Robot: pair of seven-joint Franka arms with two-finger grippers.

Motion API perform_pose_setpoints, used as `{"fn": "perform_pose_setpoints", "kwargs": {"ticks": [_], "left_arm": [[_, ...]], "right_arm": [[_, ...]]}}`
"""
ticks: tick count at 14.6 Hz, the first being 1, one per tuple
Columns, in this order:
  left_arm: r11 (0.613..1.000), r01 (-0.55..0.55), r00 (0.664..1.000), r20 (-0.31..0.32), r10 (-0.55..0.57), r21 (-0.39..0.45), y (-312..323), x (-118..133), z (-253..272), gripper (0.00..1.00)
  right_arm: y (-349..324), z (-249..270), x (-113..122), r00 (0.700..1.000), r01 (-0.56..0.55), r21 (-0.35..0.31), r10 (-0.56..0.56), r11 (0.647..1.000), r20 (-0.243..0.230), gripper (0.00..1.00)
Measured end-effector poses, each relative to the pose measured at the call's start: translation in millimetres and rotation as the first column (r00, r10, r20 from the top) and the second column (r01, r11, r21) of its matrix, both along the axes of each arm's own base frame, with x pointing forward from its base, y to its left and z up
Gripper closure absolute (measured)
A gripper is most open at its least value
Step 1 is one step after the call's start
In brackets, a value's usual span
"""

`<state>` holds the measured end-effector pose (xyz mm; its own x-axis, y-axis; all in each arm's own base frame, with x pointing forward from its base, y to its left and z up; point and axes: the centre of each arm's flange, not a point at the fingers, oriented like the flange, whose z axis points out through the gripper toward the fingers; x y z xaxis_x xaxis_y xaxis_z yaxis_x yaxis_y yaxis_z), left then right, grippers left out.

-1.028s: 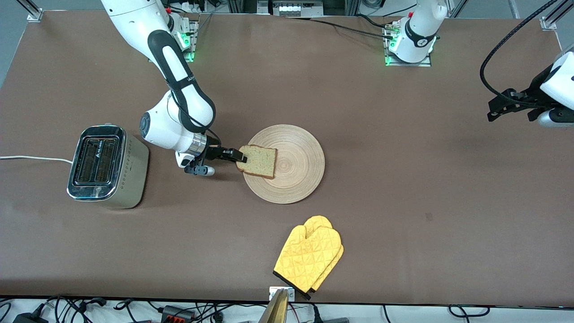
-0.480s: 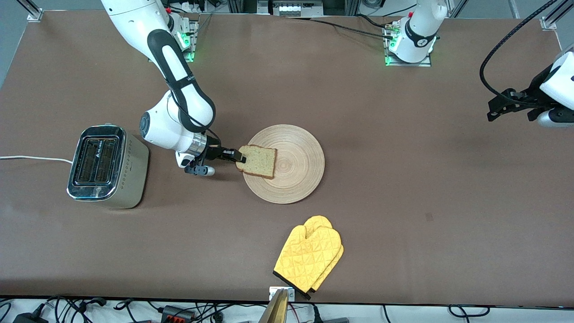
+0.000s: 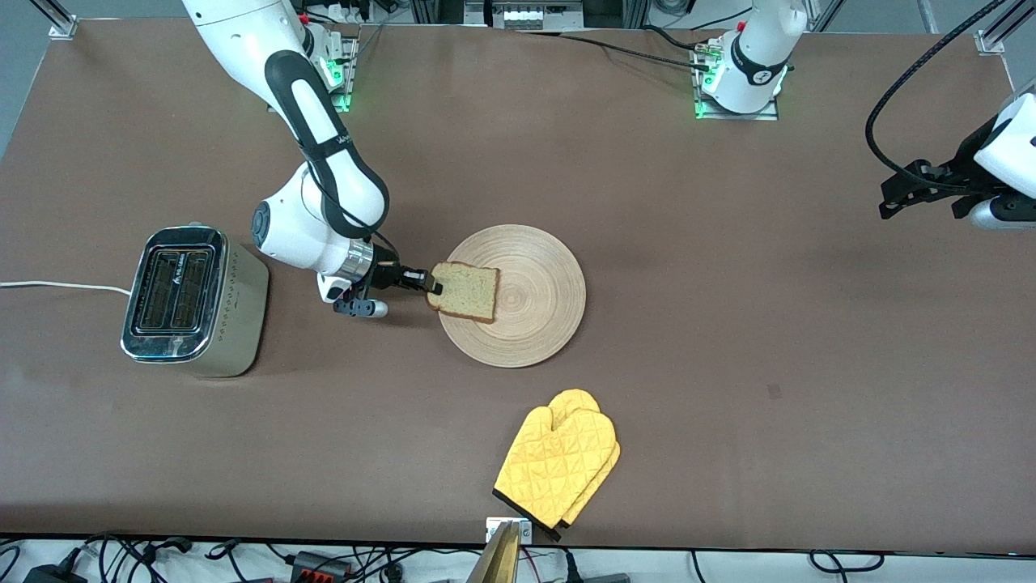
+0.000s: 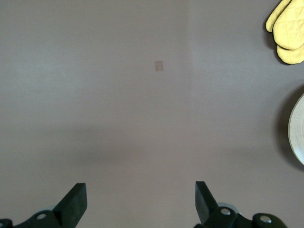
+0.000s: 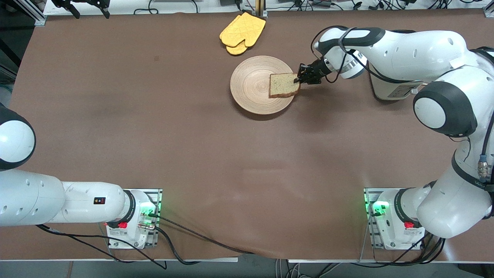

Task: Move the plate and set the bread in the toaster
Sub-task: 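Close the right gripper on the edge of the bread slice, then lift the bread with the right gripper and carry it over the toaster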

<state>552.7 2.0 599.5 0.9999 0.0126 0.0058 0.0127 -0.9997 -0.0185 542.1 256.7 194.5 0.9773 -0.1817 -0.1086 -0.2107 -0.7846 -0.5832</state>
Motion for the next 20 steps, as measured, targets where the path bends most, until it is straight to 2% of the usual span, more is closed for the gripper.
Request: {"fn": "perform_pose_setpoints", "kwargs": {"ticks": [2,7,11,16,20], "left_arm": [[1.000,0.000,1.000,0.000,0.000,0.000,0.0,0.0,0.0,0.00],[1.000,0.000,1.000,-0.005,0.000,0.000,0.0,1.2,-2.6,0.00],[1.000,0.000,1.000,-0.007,0.000,0.000,0.0,1.7,-3.8,0.00],[1.000,0.000,1.000,-0.007,0.000,0.000,0.0,1.7,-4.0,0.00],[1.000,0.000,1.000,-0.007,0.000,0.000,-0.1,1.7,-4.1,0.00]], "right_arm": [[1.0,1.2,0.5,1.000,0.004,0.005,-0.004,1.000,-0.006,0.91],[1.7,13.2,7.0,0.999,0.030,0.027,-0.029,0.999,-0.021,0.91],[-12.3,46.4,20.8,0.998,0.048,0.040,-0.047,0.998,-0.038,0.91],[-41.5,131.0,49.9,0.993,-0.086,-0.106,0.077,0.991,-0.088,0.91],[-122.7,208.4,72.8,0.970,-0.214,-0.256,0.174,0.943,-0.170,0.91]]}}
